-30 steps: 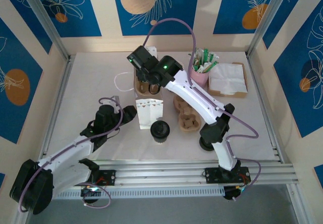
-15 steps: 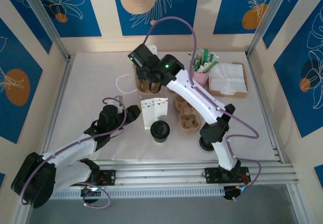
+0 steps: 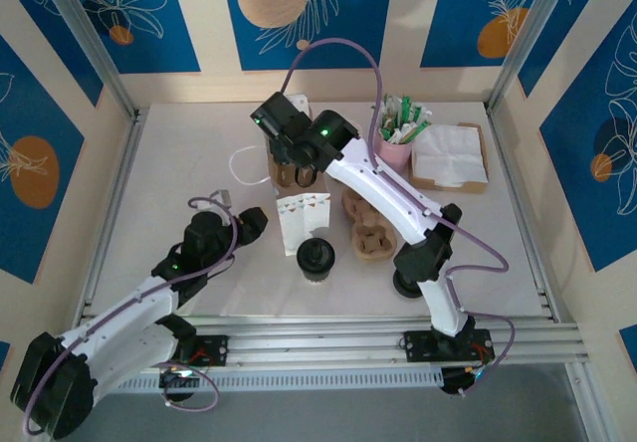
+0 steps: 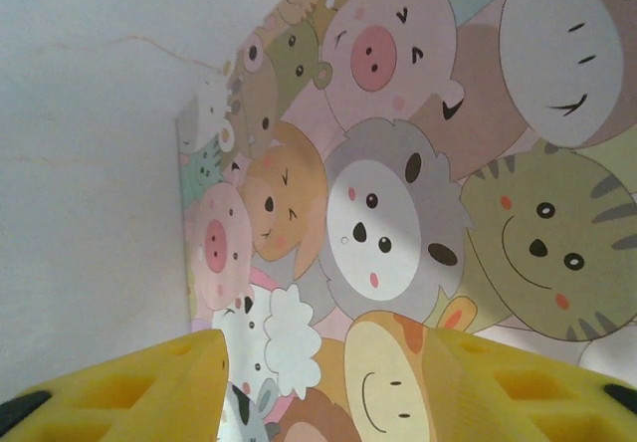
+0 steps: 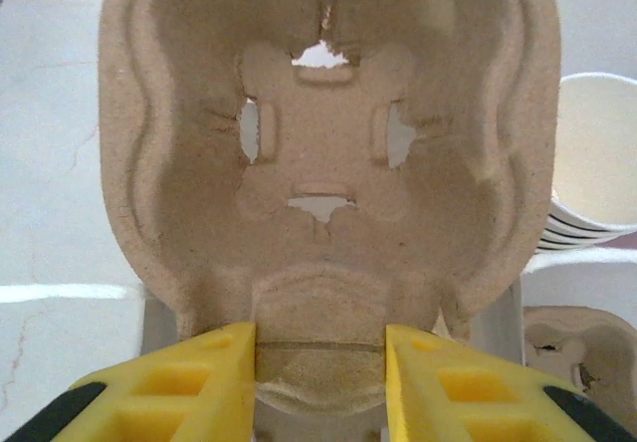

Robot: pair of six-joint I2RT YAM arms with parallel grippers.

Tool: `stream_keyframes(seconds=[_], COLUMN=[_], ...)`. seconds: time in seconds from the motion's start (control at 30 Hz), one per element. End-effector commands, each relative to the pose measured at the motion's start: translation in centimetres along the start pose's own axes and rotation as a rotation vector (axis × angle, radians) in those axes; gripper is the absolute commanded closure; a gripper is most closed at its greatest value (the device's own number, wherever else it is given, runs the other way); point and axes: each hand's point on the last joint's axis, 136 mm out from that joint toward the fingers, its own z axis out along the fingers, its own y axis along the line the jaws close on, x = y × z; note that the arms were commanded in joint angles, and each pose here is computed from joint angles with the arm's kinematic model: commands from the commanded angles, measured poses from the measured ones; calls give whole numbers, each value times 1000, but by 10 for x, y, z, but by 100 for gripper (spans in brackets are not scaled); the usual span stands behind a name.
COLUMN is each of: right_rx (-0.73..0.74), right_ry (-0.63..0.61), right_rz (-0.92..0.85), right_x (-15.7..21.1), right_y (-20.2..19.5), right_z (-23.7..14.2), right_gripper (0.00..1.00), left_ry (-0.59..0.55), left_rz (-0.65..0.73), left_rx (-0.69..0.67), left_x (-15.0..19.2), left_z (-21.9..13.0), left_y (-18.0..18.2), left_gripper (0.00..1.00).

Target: Pack the takeout coffee

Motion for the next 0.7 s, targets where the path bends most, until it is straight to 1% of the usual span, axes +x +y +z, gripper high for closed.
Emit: stream_keyframes(seconds=[0.0,0.13,0.3,0.67], right_rx=[13,20,25,31], right_ry=[-3,8,19,33], right_rz=[-29,-33,-51,-70], right_x=[4,7,14,21], right_y=[-1,-2,-1,-2], right_z=[-3,-1,-5,-23], right_gripper=[63,63,63,64], left_ry=[-16,-31,-90,-124], left_rz=[44,58,91,161], left_rx=[-106,-177,-237,-287], left_x=[-7,-16,-33,-51], left_z=[-10,-23,-39,-47], left_y=[12,16,19,13], left_gripper=[45,44,44,43])
